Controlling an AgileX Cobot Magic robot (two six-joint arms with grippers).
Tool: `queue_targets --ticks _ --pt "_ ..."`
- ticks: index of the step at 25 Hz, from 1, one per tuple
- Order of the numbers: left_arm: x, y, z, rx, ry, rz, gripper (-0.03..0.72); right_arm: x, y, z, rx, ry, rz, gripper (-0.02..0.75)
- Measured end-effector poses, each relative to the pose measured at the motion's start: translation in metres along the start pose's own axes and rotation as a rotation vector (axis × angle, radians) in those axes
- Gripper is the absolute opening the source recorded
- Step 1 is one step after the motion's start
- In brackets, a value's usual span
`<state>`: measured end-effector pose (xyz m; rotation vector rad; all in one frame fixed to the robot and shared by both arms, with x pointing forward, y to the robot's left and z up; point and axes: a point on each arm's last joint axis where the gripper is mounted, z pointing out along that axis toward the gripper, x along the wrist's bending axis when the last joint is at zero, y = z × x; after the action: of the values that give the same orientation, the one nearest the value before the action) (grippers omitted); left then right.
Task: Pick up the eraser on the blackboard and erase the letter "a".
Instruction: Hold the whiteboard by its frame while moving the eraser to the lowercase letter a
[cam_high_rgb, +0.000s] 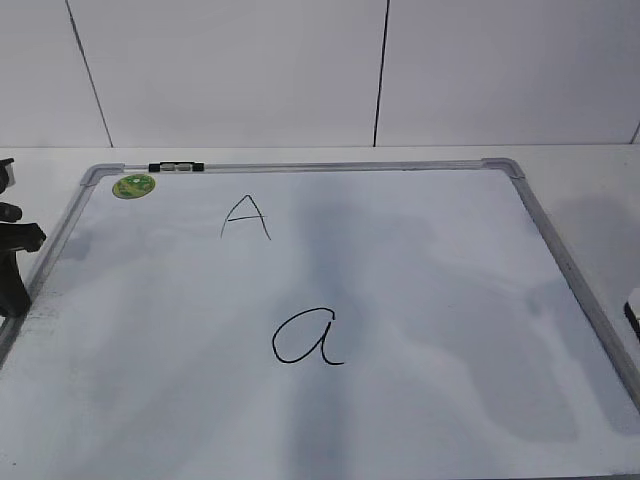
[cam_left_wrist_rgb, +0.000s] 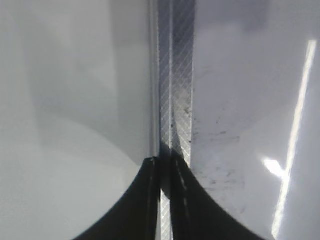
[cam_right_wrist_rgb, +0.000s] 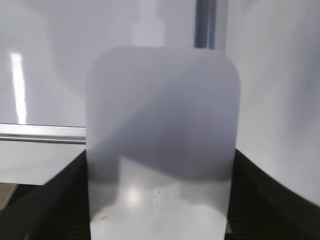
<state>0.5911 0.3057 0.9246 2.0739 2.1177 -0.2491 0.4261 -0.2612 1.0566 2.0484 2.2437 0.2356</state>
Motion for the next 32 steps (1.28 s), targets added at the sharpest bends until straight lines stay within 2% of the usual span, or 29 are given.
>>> queue_targets --ticks 7,14,20,32 --pt "0.000 0.000 0.000 0.000 0.001 0.001 0.019 0.020 0.010 0.002 0.000 0.042 -0.085 0.538" --pt "0.000 0.000 0.000 0.003 0.001 0.001 0.018 0.064 0.051 0.013 0.006 0.025 -0.222 0.538" --pt "0.001 0.000 0.000 0.004 0.000 -0.002 0.018 0.102 0.083 0.033 -0.007 0.022 -0.315 0.538" --pt "0.001 0.000 0.000 0.004 0.000 -0.002 0.018 0.147 0.112 0.085 -0.030 0.014 -0.425 0.538"
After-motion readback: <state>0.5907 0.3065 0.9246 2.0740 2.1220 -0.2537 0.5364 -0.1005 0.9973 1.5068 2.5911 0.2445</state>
